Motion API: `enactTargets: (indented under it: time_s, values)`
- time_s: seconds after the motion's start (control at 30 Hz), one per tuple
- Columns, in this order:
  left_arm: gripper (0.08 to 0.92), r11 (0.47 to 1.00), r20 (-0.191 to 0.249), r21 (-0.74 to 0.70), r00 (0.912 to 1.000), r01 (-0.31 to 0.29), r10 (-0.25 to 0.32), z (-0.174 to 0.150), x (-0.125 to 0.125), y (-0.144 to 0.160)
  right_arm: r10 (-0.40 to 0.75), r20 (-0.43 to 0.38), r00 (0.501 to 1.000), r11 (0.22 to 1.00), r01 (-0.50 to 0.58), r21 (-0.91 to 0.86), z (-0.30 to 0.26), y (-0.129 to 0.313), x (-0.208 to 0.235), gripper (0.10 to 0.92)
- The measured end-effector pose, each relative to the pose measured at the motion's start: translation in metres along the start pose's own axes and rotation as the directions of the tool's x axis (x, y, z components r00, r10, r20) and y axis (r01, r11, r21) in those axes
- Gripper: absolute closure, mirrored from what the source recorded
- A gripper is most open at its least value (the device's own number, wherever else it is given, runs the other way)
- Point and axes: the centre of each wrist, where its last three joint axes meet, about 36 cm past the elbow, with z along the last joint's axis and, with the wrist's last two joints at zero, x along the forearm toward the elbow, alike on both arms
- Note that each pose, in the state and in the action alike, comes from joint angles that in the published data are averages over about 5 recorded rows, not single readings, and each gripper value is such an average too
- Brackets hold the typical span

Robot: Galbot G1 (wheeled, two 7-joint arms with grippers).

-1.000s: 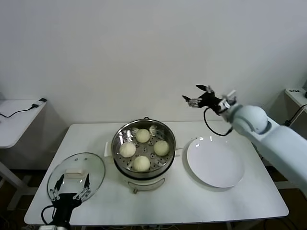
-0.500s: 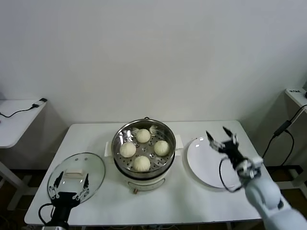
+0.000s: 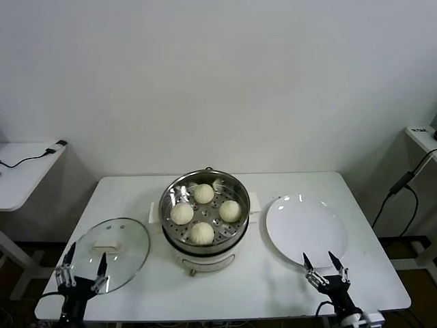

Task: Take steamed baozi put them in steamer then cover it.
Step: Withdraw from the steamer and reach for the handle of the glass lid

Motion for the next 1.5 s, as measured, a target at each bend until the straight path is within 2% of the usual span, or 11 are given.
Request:
enactTargets:
  time_s: [0.2,0.47,0.87,1.1,1.2,1.5]
  values:
    - [0.177,0.973,0.033,-0.230,0.9994,0.005,0.003,0.027,-0.012,-0.022,0.025,0.022,0.999,1.000,-0.024,-0.013,-0.003,0.009,0.009,0.200]
    - [0.177,0.917,0.054,-0.398,0.9983,0.000,0.023,0.057,-0.036,-0.048,0.045,0.042,0.998,0.999,-0.043,-0.032,-0.006,0.016,0.018,0.200]
    - [0.177,0.856,0.032,-0.516,0.9985,-0.022,0.045,0.094,-0.078,-0.066,0.079,0.060,0.995,0.996,-0.076,-0.056,-0.007,0.016,0.033,0.200]
    - [0.178,0.845,0.018,-0.534,0.9991,-0.023,0.039,0.099,-0.099,-0.069,0.095,0.060,0.994,0.994,-0.091,-0.065,-0.003,0.017,0.038,0.200]
    - [0.211,0.844,0.013,-0.535,0.9991,-0.027,0.040,0.098,-0.104,-0.070,0.098,0.059,0.993,0.993,-0.094,-0.067,-0.001,0.018,0.038,0.200]
    - [0.460,0.841,-0.013,-0.537,0.9978,-0.061,0.064,0.097,-0.111,-0.077,0.102,0.053,0.993,0.993,-0.098,-0.069,0.005,0.022,0.043,0.200]
